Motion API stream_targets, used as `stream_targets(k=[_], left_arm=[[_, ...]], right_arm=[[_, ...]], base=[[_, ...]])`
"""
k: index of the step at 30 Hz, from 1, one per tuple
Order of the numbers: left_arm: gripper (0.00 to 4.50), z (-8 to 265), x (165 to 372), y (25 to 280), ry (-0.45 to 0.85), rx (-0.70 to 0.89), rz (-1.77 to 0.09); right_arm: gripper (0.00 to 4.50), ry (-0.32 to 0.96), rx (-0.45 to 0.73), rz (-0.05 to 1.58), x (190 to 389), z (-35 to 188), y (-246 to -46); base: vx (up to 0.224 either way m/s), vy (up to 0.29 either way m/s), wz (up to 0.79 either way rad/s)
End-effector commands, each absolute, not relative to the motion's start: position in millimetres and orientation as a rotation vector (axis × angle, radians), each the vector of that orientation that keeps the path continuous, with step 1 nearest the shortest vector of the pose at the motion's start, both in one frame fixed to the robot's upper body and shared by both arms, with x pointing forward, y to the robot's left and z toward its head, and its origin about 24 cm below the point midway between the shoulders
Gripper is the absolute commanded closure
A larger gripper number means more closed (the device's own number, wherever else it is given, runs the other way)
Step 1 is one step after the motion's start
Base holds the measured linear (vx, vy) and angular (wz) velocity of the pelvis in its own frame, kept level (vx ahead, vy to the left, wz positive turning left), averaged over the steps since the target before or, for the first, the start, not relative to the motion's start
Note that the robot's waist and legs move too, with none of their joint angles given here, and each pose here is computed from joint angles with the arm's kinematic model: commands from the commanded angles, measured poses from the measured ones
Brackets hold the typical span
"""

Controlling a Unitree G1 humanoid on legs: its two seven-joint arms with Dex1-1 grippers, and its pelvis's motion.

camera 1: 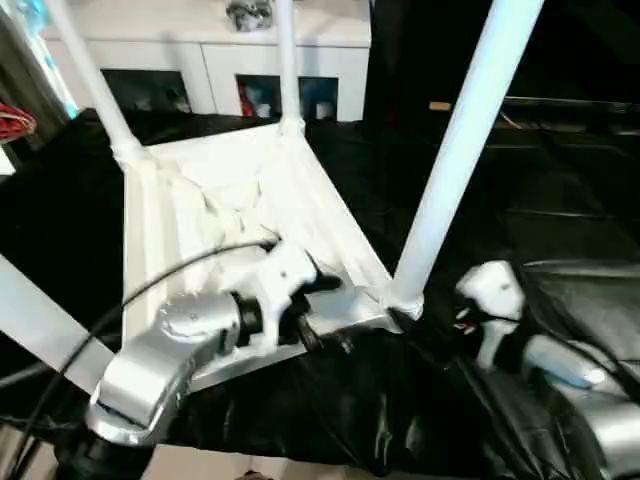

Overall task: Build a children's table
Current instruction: Rotate table base

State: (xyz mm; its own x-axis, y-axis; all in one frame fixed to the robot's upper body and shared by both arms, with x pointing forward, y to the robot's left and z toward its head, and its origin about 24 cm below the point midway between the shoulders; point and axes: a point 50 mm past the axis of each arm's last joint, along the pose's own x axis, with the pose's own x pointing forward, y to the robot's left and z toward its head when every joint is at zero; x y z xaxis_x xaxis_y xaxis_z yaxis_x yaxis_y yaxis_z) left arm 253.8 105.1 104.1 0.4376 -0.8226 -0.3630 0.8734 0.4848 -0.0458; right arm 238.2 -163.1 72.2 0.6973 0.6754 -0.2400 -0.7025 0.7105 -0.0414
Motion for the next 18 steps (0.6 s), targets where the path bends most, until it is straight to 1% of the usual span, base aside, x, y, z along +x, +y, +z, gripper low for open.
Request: stream_targets(k=[1, 2, 3, 5, 7, 8, 9, 13, 15, 18], left_arm=[[0.06, 110.5, 255.8, 105.8, 0.349, 0.163, -1.047], [0.06, 110.5, 255.8, 105.8, 0.349, 0.163, -1.047], [0.06, 110.4, 254.0, 104.5, 0.346, 0.156, -1.058], [0.06, 107.2, 251.0, 99.2, 0.340, 0.105, -1.098], [0.06, 103.8, 248.5, 96.8, 0.334, 0.109, -1.114], [0.06, 103.6, 248.3, 96.7, 0.334, 0.109, -1.115], [0.06, 98.5, 246.8, 93.1, 0.322, 0.147, -1.137], [0.06, 90.7, 247.3, 90.6, 0.316, 0.201, -1.143], [0.06, 82.6, 247.7, 89.7, 0.340, 0.224, -1.148], [0.06, 75.0, 252.5, 90.4, 0.374, 0.265, -1.118]], right_arm=[[0.00, 0.185, -0.103, 0.815, 237.4, 79.6, -154.3], [0.00, 0.185, -0.103, 0.815, 237.4, 79.6, -154.3], [0.00, 0.185, -0.133, 0.816, 236.6, 80.5, -155.9], [0.00, 0.185, -0.148, 0.798, 235.7, 80.1, -162.7], [0.00, 0.196, -0.166, 0.752, 234.8, 78.9, -170.1], [0.00, 0.197, -0.167, 0.749, 234.8, 78.8, -170.5], [0.00, 0.204, -0.149, 0.727, 232.4, 80.6, -177.5], [0.00, 0.222, -0.160, 0.733, 230.1, 81.2, -181.2], [0.00, 0.229, -0.155, 0.762, 227.4, 82.9, -183.7], [0.00, 0.242, -0.169, 0.756, 228.3, 83.3, -188.2]], base=[[0.000, 0.000, 0.00], [0.000, 0.000, 0.00], [0.000, 0.000, 0.00], [0.000, 0.000, 0.00], [0.000, 0.000, 0.00], [0.000, 0.000, 0.00], [0.000, 0.000, 0.00], [0.000, 0.000, 0.00], [0.000, 0.000, 0.00], [0.000, 0.000, 0.00]])
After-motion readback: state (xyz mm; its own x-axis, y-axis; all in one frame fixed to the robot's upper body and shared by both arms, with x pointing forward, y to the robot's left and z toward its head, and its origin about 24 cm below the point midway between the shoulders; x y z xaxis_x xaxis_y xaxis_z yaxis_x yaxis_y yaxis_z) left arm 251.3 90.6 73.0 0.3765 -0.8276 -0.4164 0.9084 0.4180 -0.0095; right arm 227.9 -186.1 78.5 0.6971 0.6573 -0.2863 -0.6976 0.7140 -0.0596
